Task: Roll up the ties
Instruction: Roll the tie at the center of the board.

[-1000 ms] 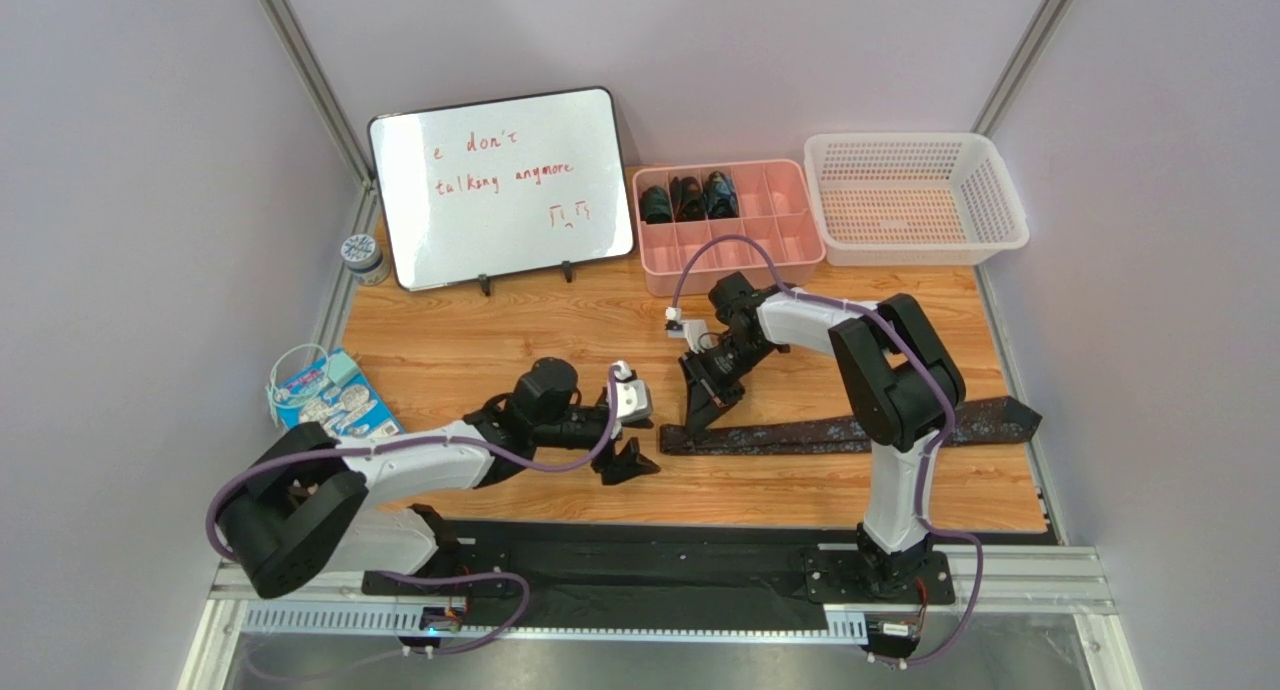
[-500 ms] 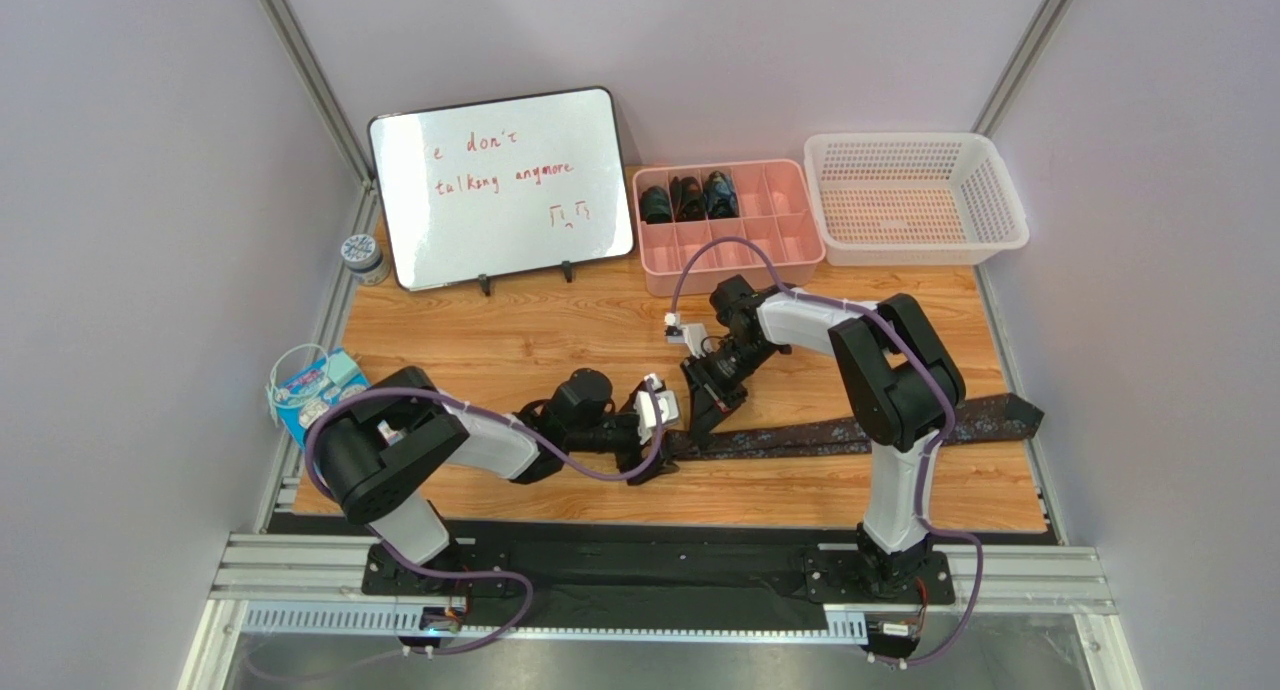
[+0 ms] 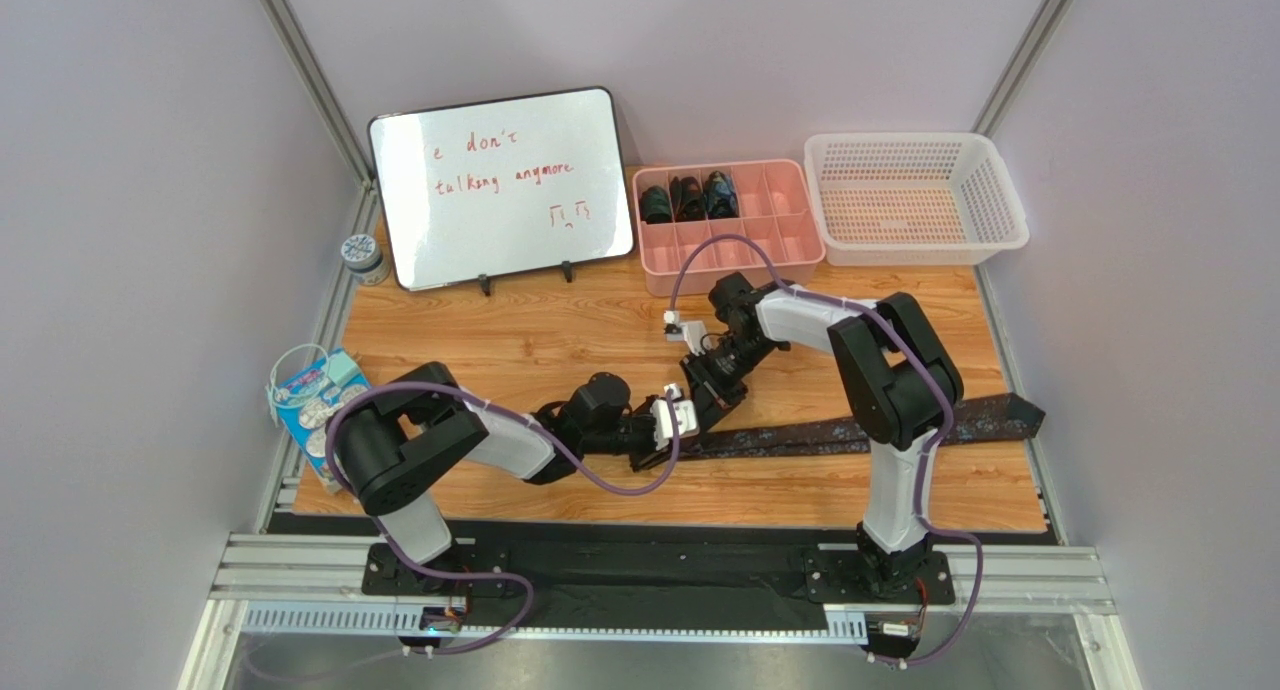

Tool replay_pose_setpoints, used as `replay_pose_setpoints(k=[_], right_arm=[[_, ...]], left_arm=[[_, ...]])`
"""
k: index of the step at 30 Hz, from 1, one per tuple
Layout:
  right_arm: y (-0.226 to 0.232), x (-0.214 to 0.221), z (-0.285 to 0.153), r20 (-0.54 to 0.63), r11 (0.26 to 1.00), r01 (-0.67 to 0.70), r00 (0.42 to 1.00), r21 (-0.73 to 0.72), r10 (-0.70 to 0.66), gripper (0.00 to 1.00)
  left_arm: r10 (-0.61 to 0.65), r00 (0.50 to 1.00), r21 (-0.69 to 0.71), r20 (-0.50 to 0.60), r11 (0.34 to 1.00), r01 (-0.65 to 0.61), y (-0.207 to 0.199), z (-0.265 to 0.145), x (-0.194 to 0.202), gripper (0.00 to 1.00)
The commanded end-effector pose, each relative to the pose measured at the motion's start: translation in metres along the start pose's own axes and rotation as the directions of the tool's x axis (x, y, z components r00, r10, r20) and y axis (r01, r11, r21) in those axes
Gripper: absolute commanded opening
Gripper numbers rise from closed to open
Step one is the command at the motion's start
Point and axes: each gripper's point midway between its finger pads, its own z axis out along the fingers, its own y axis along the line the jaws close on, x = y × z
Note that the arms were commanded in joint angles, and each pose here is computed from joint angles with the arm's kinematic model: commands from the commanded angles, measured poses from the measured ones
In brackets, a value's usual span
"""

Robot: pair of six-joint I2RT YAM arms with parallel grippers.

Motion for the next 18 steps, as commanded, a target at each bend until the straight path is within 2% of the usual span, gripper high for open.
replay_pose_setpoints(k=[1, 4, 8, 9, 11, 18], right_arm=[[0.011, -0.027, -0.02, 0.09, 0.998, 0.057, 0.994, 0.007, -0.057, 0.0], [0.018, -0.028, -0.032, 0.117, 0.999, -0.032, 0.993, -0.019, 0.034, 0.15], [0.02, -0.021, -0.047, 0.137, 0.98, -0.176, 0.973, -0.09, 0.187, 0.43], [0.023, -0.019, -0.048, 0.132, 0.973, -0.197, 0.968, -0.118, 0.212, 0.46], [0.024, -0.013, -0.047, 0.122, 0.963, -0.234, 0.96, -0.135, 0.251, 0.5], [0.02, 0.0, -0.032, 0.08, 0.944, -0.285, 0.95, -0.164, 0.301, 0.49]], left_arm=[[0.05, 0.994, 0.032, -0.094, 0.998, -0.047, -0.008, 0.0, 0.019, 0.35], [0.057, 0.99, 0.025, -0.132, 0.998, -0.054, -0.008, 0.0, 0.025, 0.32], [0.059, 0.986, 0.021, -0.157, 0.998, -0.056, -0.006, 0.002, 0.028, 0.27], [0.058, 0.985, 0.019, -0.162, 0.998, -0.056, -0.005, 0.002, 0.029, 0.27], [0.051, 0.984, 0.015, -0.17, 0.999, -0.049, -0.005, 0.003, 0.03, 0.27], [0.022, 0.982, 0.001, -0.189, 1.0, -0.022, -0.003, 0.004, 0.033, 0.27]])
